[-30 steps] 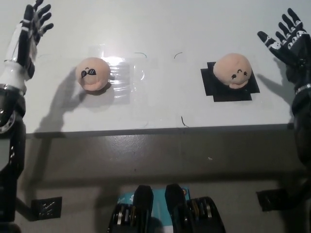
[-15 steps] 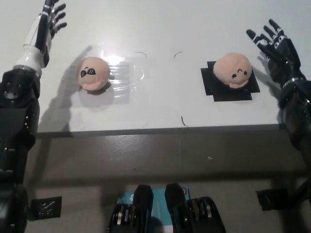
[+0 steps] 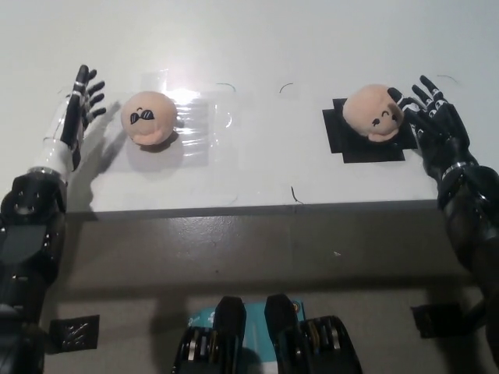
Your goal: Use both hands to push two dumpling toys together to the middle
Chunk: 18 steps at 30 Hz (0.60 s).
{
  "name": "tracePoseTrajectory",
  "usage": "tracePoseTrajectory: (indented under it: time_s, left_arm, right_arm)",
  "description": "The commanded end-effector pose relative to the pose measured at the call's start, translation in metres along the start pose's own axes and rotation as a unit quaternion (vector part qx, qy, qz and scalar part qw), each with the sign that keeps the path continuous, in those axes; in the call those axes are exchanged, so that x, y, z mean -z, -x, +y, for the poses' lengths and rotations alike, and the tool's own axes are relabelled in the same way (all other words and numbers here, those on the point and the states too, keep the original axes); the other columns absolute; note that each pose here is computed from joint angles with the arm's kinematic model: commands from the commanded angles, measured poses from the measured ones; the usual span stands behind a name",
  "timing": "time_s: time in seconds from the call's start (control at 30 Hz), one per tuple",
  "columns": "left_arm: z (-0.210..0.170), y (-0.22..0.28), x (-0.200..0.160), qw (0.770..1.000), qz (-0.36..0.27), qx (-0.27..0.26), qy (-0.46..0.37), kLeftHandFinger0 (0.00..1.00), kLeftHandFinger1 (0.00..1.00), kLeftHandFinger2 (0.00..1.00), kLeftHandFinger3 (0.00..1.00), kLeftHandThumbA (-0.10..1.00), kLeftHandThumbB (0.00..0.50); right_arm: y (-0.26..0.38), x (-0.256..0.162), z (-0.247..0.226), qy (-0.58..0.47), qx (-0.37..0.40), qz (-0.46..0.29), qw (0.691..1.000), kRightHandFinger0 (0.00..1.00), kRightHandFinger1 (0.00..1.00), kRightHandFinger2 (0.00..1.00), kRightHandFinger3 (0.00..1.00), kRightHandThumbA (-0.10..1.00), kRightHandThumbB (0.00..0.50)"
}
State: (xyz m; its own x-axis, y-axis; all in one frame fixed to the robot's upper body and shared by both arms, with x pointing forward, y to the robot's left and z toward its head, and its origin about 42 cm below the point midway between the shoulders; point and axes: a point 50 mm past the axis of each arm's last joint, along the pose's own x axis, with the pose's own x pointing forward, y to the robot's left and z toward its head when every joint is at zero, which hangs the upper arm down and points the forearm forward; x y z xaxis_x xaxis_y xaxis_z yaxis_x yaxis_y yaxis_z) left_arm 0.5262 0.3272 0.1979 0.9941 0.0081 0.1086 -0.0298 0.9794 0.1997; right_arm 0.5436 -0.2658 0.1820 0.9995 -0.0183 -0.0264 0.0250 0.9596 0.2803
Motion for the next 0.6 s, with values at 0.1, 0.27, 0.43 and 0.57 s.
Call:
tracePoseTrajectory:
  time_s: [0.1, 0.27, 0.43, 0.57]
  left_arm:
    - [-0.003, -0.005, -0.012, 0.999, -0.043, 0.001, -0.01, 1.0, 1.0, 1.0, 1.0, 1.0, 0.326]
    - [-0.022, -0.002, -0.003, 0.999, -0.034, 0.014, -0.016, 1.0, 1.0, 1.0, 1.0, 1.0, 0.328]
    - [-0.05, -0.006, -0.005, 0.999, -0.027, 0.033, 0.006, 1.0, 1.0, 1.0, 1.0, 1.0, 0.339]
    - [-0.076, -0.013, -0.015, 0.998, -0.029, 0.05, 0.022, 1.0, 1.0, 1.0, 1.0, 1.0, 0.368]
  right_arm:
    - [0.004, 0.008, 0.006, -0.014, -0.015, -0.021, 1.0, 1.0, 1.0, 1.0, 1.0, 1.0, 0.213]
    - [0.009, 0.025, 0.016, -0.033, -0.02, -0.003, 0.999, 1.0, 1.0, 1.0, 1.0, 1.0, 0.236]
    - [0.011, 0.035, 0.036, -0.054, -0.029, 0.005, 0.998, 1.0, 1.0, 1.0, 1.0, 1.0, 0.228]
    - [0.009, 0.04, 0.058, -0.064, -0.035, 0.014, 0.997, 1.0, 1.0, 1.0, 1.0, 1.0, 0.25]
